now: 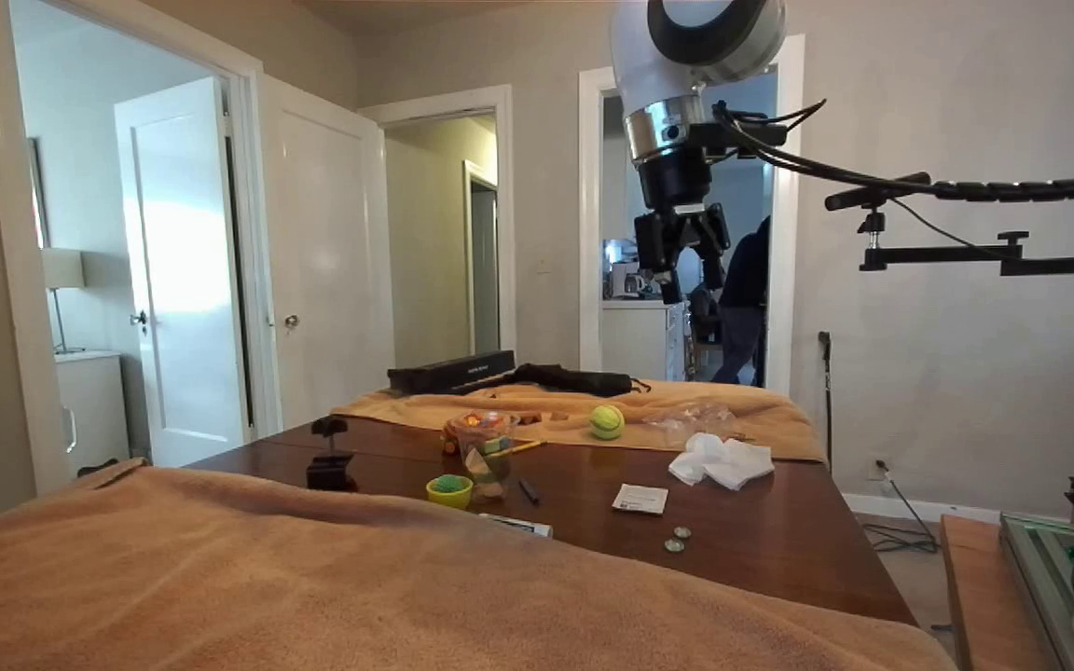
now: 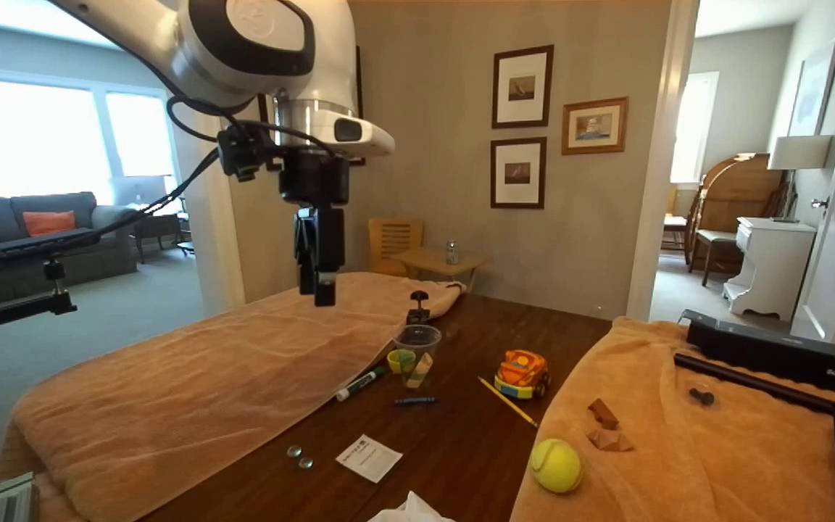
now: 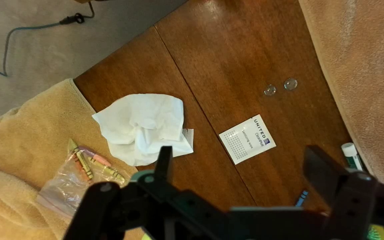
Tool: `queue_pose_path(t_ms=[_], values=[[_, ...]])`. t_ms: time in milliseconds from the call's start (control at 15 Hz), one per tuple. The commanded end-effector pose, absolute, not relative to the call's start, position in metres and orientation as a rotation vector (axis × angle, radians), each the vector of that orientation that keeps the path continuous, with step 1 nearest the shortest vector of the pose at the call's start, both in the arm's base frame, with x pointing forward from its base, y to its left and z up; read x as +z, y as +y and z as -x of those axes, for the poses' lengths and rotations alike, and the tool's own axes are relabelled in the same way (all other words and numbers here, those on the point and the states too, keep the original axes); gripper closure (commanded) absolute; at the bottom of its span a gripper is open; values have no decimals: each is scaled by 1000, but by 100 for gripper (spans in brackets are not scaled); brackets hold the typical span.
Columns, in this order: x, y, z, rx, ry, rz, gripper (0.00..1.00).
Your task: Use the napkin to wipe the table
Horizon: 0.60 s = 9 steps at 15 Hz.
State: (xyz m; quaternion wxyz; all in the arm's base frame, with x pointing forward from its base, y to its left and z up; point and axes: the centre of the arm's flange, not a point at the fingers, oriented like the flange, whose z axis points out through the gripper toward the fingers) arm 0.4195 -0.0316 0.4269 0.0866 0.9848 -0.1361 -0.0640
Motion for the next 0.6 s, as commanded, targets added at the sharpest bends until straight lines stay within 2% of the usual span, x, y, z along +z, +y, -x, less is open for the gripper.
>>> queue_pose_path(t_ms=[0, 533], values=[[427, -32, -420, -191, -405, -2934, 0], [331, -102, -467, -303, -786, -3026, 0]])
